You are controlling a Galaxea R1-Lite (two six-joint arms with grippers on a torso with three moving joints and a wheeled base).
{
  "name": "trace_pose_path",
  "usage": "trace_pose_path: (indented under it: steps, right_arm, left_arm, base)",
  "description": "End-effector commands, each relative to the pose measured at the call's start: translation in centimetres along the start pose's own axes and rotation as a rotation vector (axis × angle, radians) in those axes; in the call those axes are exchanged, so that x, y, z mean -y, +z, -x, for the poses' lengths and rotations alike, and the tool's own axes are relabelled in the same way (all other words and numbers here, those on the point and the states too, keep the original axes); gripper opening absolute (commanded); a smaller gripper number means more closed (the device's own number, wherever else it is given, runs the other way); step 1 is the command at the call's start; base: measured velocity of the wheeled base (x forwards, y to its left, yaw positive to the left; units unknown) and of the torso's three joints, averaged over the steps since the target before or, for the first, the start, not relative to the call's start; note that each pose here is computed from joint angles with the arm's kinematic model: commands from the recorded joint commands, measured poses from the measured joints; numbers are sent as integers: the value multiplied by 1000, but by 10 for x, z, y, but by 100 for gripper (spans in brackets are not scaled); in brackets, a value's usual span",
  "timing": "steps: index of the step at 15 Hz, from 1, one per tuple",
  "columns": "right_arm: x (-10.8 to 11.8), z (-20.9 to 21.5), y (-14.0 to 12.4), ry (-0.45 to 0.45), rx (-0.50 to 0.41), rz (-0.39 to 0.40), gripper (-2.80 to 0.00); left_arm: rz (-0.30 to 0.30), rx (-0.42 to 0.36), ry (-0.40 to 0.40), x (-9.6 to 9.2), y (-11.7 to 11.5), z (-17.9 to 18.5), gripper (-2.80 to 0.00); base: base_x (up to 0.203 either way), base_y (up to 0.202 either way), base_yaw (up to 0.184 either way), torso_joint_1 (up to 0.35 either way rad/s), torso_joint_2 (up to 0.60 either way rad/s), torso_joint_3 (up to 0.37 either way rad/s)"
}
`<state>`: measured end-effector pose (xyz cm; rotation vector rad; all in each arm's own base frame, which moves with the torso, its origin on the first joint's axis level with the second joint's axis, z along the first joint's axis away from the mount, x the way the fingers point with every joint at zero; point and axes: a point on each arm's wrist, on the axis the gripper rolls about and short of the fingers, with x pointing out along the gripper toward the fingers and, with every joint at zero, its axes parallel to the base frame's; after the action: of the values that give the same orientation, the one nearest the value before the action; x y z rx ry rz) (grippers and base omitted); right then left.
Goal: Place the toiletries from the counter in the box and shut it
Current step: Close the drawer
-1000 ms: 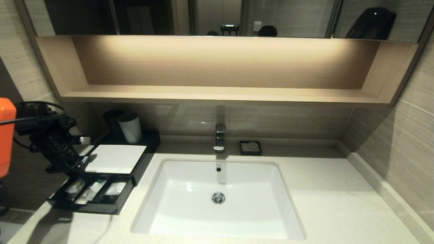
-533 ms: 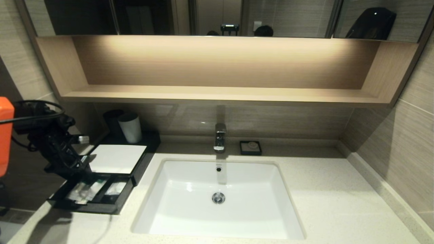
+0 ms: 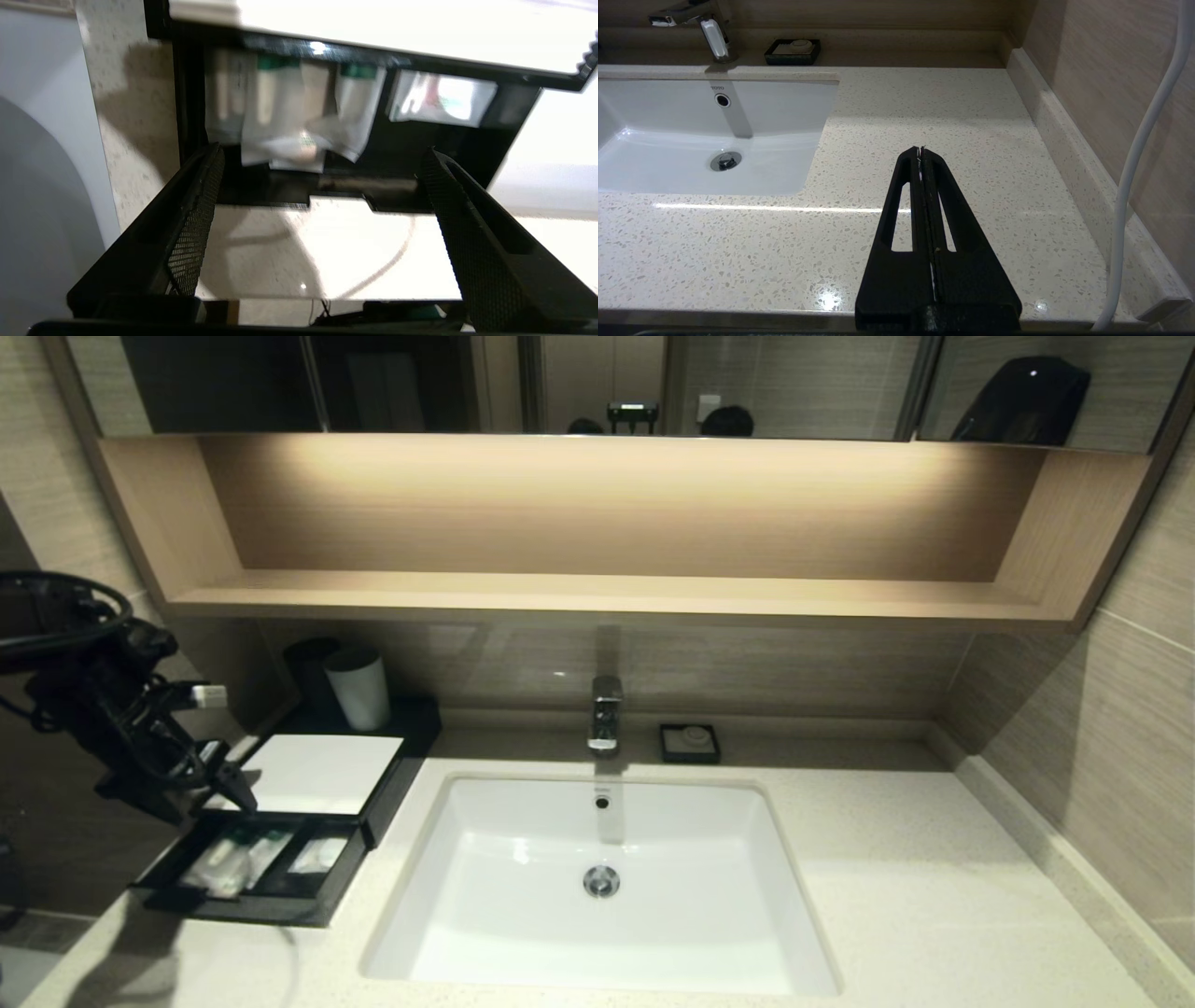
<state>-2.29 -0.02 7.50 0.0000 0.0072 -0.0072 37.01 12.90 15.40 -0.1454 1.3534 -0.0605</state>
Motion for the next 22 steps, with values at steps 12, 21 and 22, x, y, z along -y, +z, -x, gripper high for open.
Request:
trace_pose_path:
  steps: [12,21,22]
  right_arm:
    - [0,0,0,0,0,0,-280]
    - [0,0,0,1,0,0,-280]
    - [0,0,0,0,0,0,-280]
  left_arm:
    - [33,13,1,34,-82,74,-280]
    - [61,34,17,32,-117,46,-280]
    - [60,34,17,32,-120,40,-280]
  base:
    - [0,0,0,0,0,0]
    - [0,0,0,0,0,0]
    - [0,0,0,0,0,0]
